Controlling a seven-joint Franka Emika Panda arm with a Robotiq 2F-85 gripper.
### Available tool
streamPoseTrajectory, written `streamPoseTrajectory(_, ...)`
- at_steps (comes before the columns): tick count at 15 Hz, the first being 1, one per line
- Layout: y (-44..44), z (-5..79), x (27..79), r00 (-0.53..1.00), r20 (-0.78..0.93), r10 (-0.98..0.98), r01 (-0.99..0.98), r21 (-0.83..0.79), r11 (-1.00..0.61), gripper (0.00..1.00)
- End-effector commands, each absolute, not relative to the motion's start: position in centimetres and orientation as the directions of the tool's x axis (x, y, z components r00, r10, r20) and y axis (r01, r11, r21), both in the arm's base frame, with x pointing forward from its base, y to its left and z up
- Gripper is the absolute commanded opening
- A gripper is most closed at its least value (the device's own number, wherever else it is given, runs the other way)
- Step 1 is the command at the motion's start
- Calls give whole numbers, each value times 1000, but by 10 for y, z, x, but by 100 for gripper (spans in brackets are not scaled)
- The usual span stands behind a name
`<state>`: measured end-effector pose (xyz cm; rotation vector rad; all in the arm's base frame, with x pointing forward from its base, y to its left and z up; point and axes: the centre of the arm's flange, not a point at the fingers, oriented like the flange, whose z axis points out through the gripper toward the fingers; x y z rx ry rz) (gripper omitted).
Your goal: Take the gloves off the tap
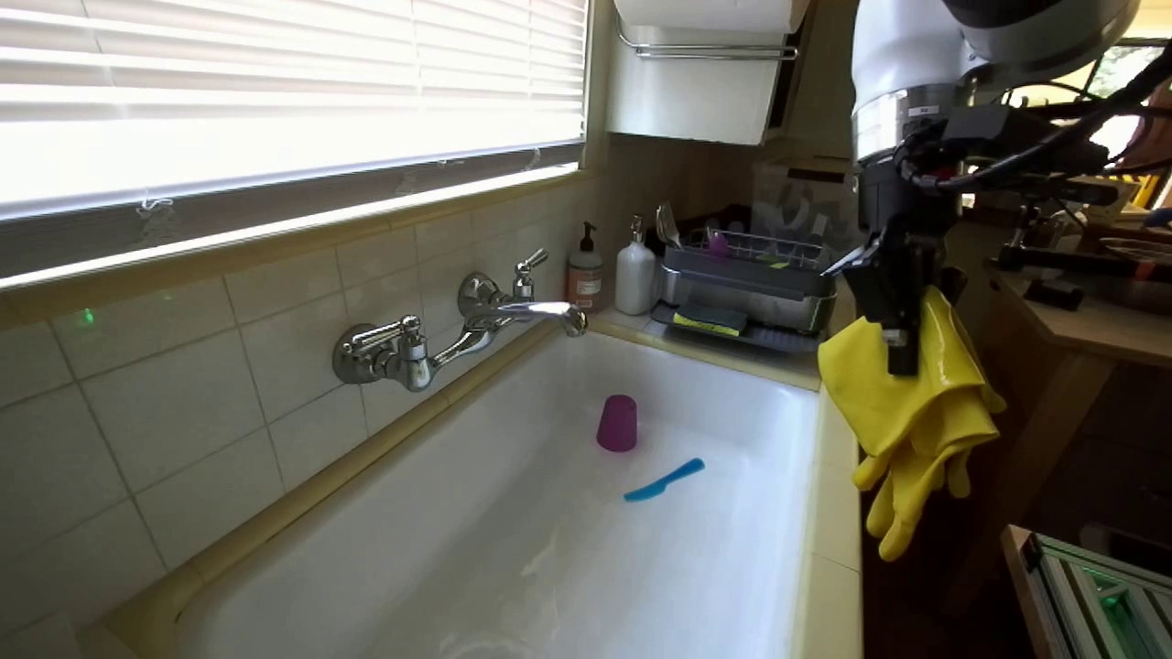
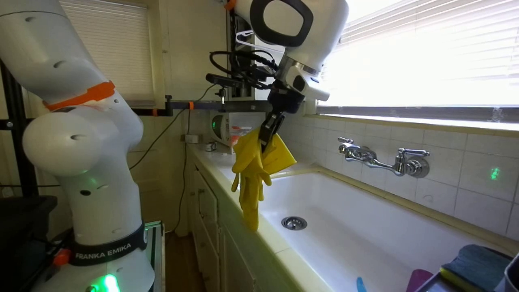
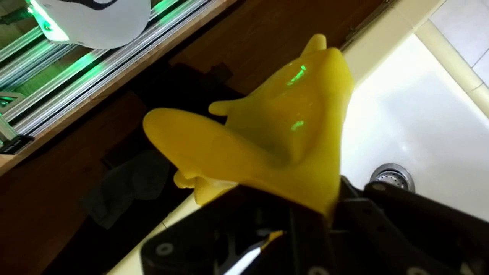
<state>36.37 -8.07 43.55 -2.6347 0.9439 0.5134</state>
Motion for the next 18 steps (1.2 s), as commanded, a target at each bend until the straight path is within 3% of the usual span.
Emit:
streamPoseTrajectory(1, -83, 425, 358, 693, -468, -548, -652, -85, -753, 1)
streamPoseTrajectory(18, -124, 354, 397, 478, -548, -687, -765, 124, -632, 1)
